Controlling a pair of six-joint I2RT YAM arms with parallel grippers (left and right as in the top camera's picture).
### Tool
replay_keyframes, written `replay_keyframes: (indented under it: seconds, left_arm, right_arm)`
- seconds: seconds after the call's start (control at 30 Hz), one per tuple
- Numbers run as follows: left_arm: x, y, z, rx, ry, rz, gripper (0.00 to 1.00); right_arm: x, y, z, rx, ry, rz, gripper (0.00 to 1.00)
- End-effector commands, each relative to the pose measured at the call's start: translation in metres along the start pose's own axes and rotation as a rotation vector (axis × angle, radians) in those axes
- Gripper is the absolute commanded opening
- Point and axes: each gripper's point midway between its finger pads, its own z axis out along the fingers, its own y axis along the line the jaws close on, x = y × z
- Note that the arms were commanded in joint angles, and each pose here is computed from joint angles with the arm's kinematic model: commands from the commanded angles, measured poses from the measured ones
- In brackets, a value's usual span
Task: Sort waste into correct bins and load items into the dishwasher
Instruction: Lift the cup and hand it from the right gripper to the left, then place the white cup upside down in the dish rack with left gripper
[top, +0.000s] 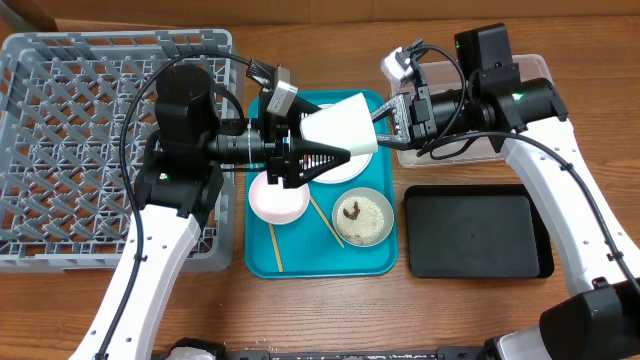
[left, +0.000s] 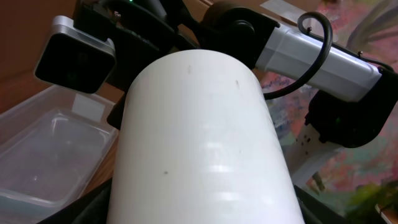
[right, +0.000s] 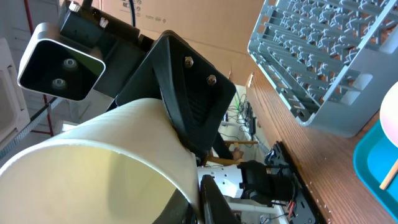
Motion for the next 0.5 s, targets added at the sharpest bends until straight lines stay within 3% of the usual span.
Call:
replay_keyframes:
  seconds: [0.0, 0.37, 0.47]
  left_arm:
    - [-0.0084, 0.0004, 0.0009, -0.008, -0.014, 0.027, 0.7]
    - [-0.0131, -0.0011, 0.0008, -0.005, -0.024, 0.053, 0.52]
    - [-0.0131, -0.0008, 0.0006, -0.006, -0.025, 0.053, 0.43]
  right_arm:
    - [0.0027, 0.0045, 0.0014, -0.024, 0.012, -0.011, 0.04]
    - [0.0026, 0.0041, 0.0014, -0.021, 0.011, -0.011, 0.05]
    - [0.0013, -0.0009, 0.0015, 0.007, 0.002, -0.006, 0.29]
